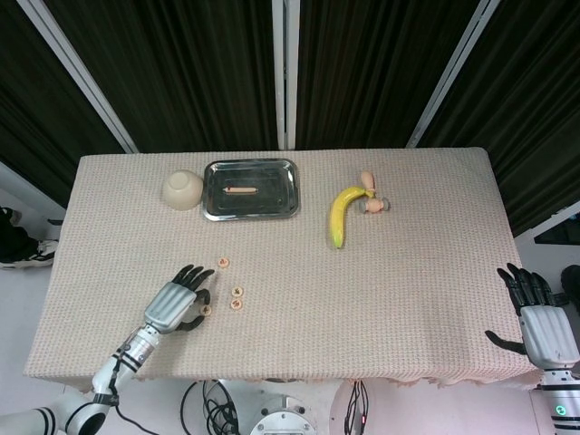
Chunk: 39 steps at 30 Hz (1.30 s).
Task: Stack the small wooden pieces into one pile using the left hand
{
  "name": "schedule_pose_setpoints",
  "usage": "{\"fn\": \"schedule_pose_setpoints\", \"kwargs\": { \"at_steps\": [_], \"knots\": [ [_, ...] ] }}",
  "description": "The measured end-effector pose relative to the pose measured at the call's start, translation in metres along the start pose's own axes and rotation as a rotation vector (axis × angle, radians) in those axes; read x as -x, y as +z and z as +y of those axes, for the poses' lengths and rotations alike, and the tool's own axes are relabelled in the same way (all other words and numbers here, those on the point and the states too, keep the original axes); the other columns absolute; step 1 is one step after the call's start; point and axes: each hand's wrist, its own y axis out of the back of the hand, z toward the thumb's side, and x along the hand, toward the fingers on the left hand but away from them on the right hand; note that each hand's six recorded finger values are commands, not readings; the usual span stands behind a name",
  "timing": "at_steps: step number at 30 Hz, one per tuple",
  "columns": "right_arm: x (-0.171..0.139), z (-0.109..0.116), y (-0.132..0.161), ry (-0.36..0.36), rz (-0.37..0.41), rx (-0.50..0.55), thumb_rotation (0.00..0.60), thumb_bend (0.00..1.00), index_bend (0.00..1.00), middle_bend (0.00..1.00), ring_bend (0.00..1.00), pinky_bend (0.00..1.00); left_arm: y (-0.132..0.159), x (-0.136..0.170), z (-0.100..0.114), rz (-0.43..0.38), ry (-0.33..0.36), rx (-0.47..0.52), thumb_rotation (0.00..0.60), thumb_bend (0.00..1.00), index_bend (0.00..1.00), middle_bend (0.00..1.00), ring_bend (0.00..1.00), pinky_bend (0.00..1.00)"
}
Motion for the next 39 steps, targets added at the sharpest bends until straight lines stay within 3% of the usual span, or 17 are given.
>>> {"fn": "schedule_pose_setpoints", "kwargs": {
  "at_steps": [14, 22, 29, 39],
  "knots": [
    [-0.002, 0.000, -0.004, -0.002, -0.008, 0.004, 0.600, 0.00, 0.00, 0.00, 0.00, 0.00, -0.002, 0.001, 0.007, 0.014, 0.032, 0.063, 0.600, 0.31, 0.54, 0.08, 0.00, 0.00],
    [-0.002, -0.001, -0.004, -0.003, -0.009, 0.004, 0.600, 0.00, 0.00, 0.00, 0.00, 0.00, -0.018, 0.004, 0.023, 0.059, 0.066, 0.100, 0.600, 0.31, 0.54, 0.08, 0.00, 0.00],
    [-0.002, 0.000, -0.004, -0.003, -0.014, 0.008, 0.600, 0.00, 0.00, 0.00, 0.00, 0.00, -0.026, 0.004, 0.015, 0.083, 0.043, 0.116, 0.600, 0.31, 0.54, 0.09, 0.00, 0.00],
    [-0.003, 0.000, -0.004, -0.004, -0.015, 0.007, 0.600, 0.00, 0.00, 0.00, 0.00, 0.00, -0.033, 0.000, 0.012, 0.102, 0.072, 0.112, 0.600, 0.32, 0.53, 0.09, 0.00, 0.00]
  ]
}}
